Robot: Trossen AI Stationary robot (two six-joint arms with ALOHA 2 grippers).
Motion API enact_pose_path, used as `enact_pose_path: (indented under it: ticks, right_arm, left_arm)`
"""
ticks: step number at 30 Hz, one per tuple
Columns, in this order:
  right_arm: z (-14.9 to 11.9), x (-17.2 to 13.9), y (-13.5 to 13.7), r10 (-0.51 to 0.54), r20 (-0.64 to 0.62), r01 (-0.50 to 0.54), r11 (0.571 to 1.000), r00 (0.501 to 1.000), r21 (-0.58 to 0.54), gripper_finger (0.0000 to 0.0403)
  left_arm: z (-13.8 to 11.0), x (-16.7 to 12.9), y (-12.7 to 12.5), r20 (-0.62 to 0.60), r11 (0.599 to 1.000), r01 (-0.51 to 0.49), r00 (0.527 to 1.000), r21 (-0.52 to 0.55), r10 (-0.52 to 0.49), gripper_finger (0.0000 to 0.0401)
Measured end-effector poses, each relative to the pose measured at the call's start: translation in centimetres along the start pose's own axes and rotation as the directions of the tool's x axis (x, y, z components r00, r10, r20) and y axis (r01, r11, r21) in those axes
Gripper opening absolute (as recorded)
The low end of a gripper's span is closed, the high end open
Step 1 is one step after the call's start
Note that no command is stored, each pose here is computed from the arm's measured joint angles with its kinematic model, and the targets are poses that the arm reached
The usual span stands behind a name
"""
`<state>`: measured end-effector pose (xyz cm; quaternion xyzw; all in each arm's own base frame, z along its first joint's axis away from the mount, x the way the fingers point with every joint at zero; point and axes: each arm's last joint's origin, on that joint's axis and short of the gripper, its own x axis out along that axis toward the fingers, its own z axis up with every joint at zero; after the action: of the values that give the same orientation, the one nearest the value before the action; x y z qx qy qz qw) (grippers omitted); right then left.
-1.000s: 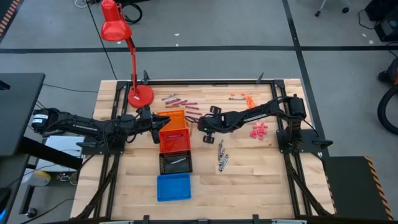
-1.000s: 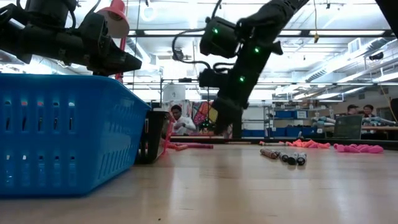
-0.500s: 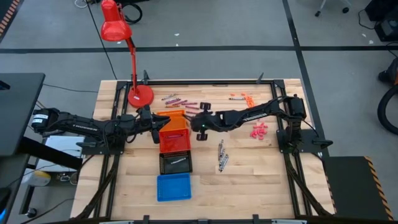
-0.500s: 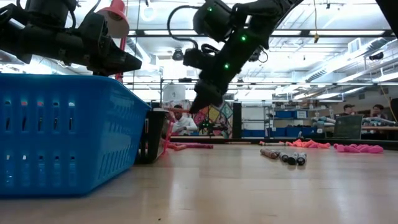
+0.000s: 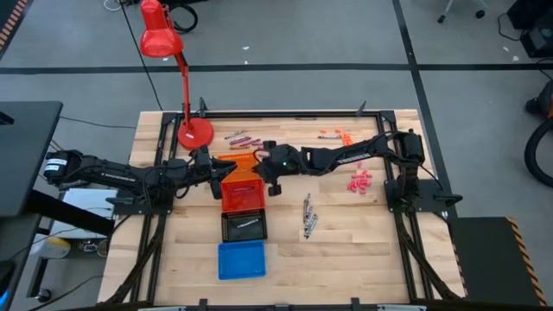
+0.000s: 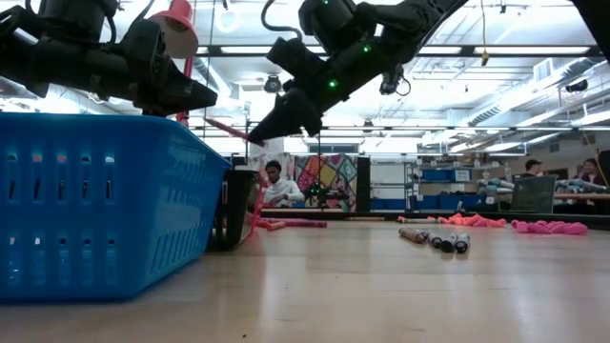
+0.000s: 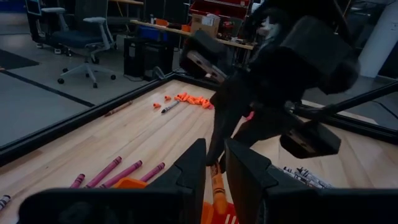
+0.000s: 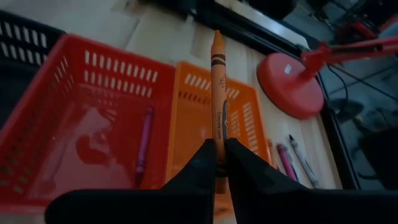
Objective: Sort crayons
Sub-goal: Put the orange crayon into the orange basket
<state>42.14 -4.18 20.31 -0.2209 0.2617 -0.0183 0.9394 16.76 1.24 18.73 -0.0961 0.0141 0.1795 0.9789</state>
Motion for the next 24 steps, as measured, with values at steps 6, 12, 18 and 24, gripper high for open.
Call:
enact_pose_path:
  ticks: [6, 12, 18, 24]
  right_arm:
    - [-0.6, 0.1, -2.0, 0.032, 0.062, -0.037, 0.996, 0.998, 0.076, 0.0034]
    - [-0.4, 0.2, -2.7, 0.038, 0.145, -0.052, 0.994, 0.989, 0.095, 0.0035]
    - [-1.4, 3.2, -1.3, 0.047, 0.162, -0.063, 0.994, 0.986, 0.091, 0.0035]
    - [-1.5, 6.1, -1.0, 0.054, 0.102, -0.067, 0.988, 0.993, 0.138, 0.0035]
  left_arm:
    - [0.4, 0.0, -0.1, 0.039, 1.0, 0.008, 0.999, 0.006, -0.008, 0.0071]
    - [1.0, -0.1, -0.3, 0.092, 0.999, 0.024, 0.995, 0.021, -0.026, 0.0071]
    - [1.8, -0.8, -0.9, 0.154, 0.994, 0.06, 0.985, 0.09, -0.074, 0.0071]
    - [2.2, -1.6, -1.2, 0.167, 0.986, 0.085, 0.98, 0.141, -0.108, 0.0071]
